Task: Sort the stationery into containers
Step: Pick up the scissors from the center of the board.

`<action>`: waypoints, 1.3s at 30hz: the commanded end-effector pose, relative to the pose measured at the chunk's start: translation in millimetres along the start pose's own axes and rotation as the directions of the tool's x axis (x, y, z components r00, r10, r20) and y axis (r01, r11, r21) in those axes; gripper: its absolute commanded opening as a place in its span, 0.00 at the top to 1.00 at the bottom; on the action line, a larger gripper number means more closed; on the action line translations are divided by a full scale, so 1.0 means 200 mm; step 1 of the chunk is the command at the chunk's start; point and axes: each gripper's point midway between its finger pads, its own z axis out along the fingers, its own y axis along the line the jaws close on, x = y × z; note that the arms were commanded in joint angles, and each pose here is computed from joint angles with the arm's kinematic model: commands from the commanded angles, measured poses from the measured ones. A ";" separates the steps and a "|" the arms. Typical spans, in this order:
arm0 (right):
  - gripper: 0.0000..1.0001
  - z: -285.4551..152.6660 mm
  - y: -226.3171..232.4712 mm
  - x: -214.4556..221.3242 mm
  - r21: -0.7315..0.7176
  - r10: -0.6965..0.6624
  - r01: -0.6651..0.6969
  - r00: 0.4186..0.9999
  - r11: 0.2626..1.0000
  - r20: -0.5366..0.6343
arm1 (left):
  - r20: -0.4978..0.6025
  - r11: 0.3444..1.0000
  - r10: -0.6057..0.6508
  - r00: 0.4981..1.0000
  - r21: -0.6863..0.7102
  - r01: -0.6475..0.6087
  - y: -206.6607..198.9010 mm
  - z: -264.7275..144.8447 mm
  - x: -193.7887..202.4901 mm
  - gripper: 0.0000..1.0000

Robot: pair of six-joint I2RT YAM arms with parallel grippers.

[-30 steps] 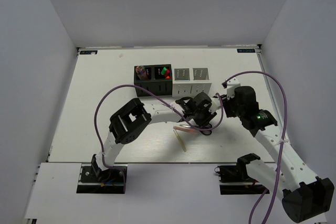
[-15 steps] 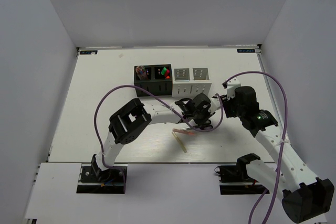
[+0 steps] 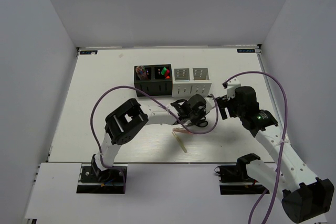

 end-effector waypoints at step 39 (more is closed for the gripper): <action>0.10 0.02 0.07 -0.04 -0.066 -0.007 0.010 0.999 0.998 0.044 | 0.590 0.855 -0.485 0.646 0.162 0.493 0.86 -0.94 -0.89 1.00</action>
